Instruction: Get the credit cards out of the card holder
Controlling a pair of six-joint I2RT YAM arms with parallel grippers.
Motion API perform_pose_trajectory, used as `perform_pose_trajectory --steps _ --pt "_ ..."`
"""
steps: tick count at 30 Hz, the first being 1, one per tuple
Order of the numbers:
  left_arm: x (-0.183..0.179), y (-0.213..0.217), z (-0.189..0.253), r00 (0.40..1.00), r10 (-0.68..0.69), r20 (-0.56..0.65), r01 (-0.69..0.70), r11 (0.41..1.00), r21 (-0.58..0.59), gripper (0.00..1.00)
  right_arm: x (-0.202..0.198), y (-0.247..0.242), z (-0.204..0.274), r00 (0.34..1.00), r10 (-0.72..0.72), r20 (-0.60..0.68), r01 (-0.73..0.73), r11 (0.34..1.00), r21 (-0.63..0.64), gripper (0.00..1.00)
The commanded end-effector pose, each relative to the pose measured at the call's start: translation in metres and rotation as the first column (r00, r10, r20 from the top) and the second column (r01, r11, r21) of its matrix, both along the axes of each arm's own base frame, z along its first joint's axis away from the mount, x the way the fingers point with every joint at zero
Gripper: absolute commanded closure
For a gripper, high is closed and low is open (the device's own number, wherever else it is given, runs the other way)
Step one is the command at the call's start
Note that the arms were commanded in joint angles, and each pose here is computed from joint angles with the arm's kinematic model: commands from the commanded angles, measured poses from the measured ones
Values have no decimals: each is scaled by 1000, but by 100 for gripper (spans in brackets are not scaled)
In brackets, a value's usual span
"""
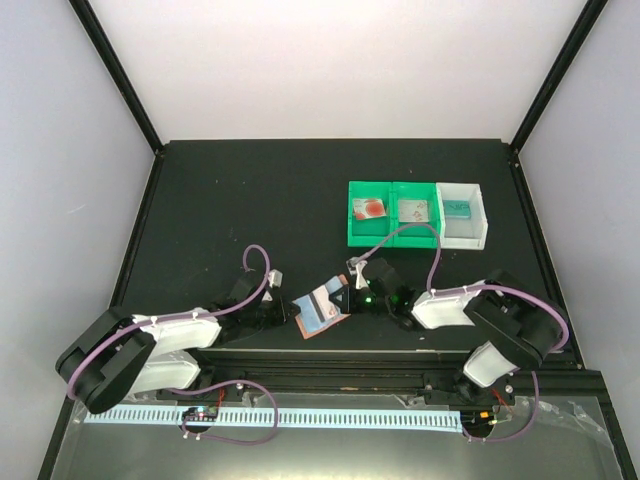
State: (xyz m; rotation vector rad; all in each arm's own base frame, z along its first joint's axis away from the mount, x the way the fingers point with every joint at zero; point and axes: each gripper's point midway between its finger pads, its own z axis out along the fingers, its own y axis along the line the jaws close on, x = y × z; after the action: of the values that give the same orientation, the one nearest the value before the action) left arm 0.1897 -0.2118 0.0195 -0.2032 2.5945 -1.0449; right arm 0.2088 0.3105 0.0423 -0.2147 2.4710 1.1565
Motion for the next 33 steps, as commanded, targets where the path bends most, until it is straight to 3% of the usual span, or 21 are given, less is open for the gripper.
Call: perform_pose_trajectory --steps 1,8,11,13,21,26,33 --pt "-6 21 -20 999 28 -40 -24 994 107 95 12 -12 0 998 -26 57 29 997 -68 99" --pt "-3 23 -19 999 29 -28 -25 992 127 95 11 -14 10 998 -17 63 23 996 -88 99" --pt "-3 23 -19 999 29 -29 -26 992 123 95 6 -6 8 999 32 34 -30 996 -80 87" --pt "-3 23 -18 999 30 -28 -26 992 120 95 3 -1 5 998 61 12 -60 995 -76 86" --pt "1 20 -5 1000 28 -5 -27 993 111 95 3 3 -3 997 73 -4 -74 994 -75 87" --pt "5 14 7 1000 16 6 -16 996 87 95 5 5 -1 997 71 -1 -71 996 -55 99" --pt "5 -13 47 998 -39 51 43 995 -91 89 4 4 8 998 53 18 -53 998 -16 99"
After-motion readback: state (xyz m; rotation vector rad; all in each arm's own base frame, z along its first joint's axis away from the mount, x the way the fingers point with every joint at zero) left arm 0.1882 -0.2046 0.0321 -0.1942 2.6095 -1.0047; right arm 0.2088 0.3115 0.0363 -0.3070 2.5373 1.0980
